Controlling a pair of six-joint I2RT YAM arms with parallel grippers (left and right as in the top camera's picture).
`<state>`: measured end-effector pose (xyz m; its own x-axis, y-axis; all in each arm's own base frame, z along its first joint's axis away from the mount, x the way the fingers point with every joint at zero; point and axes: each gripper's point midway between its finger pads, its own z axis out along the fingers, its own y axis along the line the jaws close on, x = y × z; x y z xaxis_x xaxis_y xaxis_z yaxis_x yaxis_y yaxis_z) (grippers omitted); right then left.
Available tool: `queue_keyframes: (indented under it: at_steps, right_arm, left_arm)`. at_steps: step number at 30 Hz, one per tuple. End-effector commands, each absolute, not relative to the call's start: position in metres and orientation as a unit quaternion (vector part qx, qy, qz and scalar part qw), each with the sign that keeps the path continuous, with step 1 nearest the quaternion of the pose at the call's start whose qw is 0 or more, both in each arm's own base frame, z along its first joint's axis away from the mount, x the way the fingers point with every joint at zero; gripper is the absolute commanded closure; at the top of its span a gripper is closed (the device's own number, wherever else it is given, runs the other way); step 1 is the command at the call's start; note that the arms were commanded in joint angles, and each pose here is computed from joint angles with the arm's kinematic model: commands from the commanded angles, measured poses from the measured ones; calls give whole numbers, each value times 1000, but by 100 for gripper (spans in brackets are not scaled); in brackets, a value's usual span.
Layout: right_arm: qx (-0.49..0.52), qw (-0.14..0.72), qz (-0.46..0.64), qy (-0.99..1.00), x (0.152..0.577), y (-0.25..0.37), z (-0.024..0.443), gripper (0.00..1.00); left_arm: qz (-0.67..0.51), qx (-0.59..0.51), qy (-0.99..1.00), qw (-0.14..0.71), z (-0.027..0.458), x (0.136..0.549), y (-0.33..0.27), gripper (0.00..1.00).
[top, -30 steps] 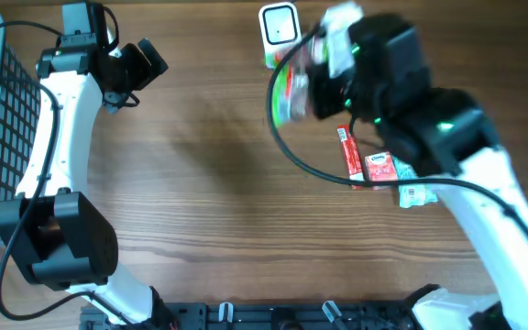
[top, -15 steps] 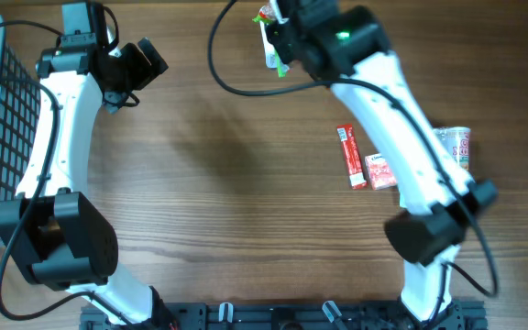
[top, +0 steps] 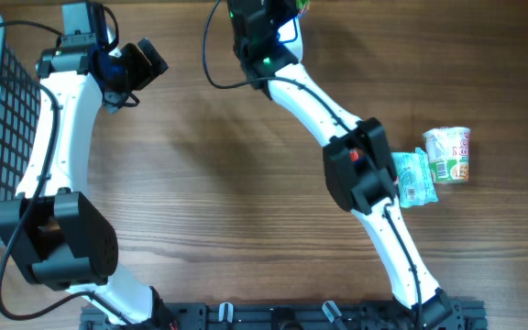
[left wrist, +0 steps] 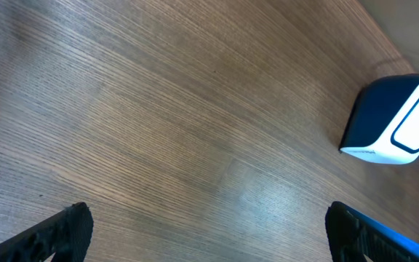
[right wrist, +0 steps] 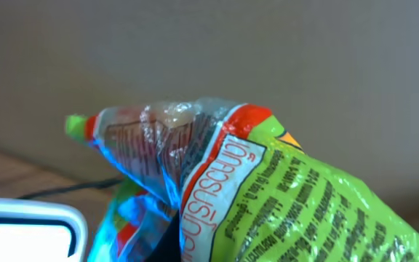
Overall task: Scan the item barcode
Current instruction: 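Lift the green snack bag and hold it up to the scanner, then lower the green snack bag onto the table below the scanner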
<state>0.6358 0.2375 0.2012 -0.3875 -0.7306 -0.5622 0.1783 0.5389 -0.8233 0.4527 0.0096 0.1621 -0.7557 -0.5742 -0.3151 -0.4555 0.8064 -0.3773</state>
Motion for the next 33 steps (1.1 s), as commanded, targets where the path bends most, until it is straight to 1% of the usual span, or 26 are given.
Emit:
queue_keyframes:
  at_steps: [1, 2, 6, 10, 13, 15, 17, 19, 21, 22, 24, 26, 27, 29, 30, 31, 33]
  right_arm:
    - [-218, 469, -501, 694, 635, 232, 176, 96]
    - [-220, 469, -499, 695, 634, 235, 171, 96]
    - [-223, 483, -490, 690, 629, 251, 174, 96]
    - [-230, 481, -499, 683, 629, 252, 179, 96]
    - [-171, 514, -494, 680, 626, 239, 217, 96]
    - [-155, 524, -485, 683, 617, 234, 259, 96]
    - [-150, 523, -469, 696, 607, 227, 286, 96]
    - [-156, 510, -442, 721, 590, 218, 305, 96]
    - [-179, 493, -371, 766, 567, 215, 309, 96]
    - [-196, 478, -318, 795, 553, 216, 302, 96]
    - [-199, 423, -163, 869, 513, 223, 282, 96]
    - [-204, 317, -17, 926, 468, 231, 251, 96]
    - [-204, 251, 29, 946, 444, 228, 235, 96]
    - [-190, 140, 72, 969, 409, 215, 204, 96]
    - [-183, 96, 76, 975, 397, 206, 186, 96]
    - [-178, 71, 70, 979, 390, 199, 173, 96]
    - [-164, 9, 38, 986, 374, 176, 130, 96]
  left_arm:
    - [-143, -280, 925, 213, 163, 453, 11, 0]
    - [-143, -280, 925, 213, 163, 453, 11, 0]
    - [-142, -280, 925, 213, 163, 453, 11, 0]
    - [-143, -280, 925, 213, 163, 453, 11, 0]
    - [-143, -280, 925, 213, 163, 453, 11, 0]
    - [-143, -280, 925, 213, 163, 453, 11, 0]
    - [-143, -280, 925, 213, 163, 453, 11, 0]
    - [-142, -280, 925, 213, 163, 453, 11, 0]
    - [-142, -280, 925, 213, 163, 453, 11, 0]
    - [-143, -280, 925, 213, 163, 453, 11, 0]
    - [-142, -280, 925, 213, 163, 453, 11, 0]
    - [-143, -280, 925, 213, 163, 453, 11, 0]
    - [-142, -280, 925, 213, 163, 453, 11, 0]
    - [-143, -280, 925, 213, 163, 453, 11, 0]
    - [-143, -280, 925, 213, 163, 453, 11, 0]
    - [-142, -280, 925, 213, 163, 453, 11, 0]
    - [-143, -280, 925, 213, 163, 453, 11, 0]
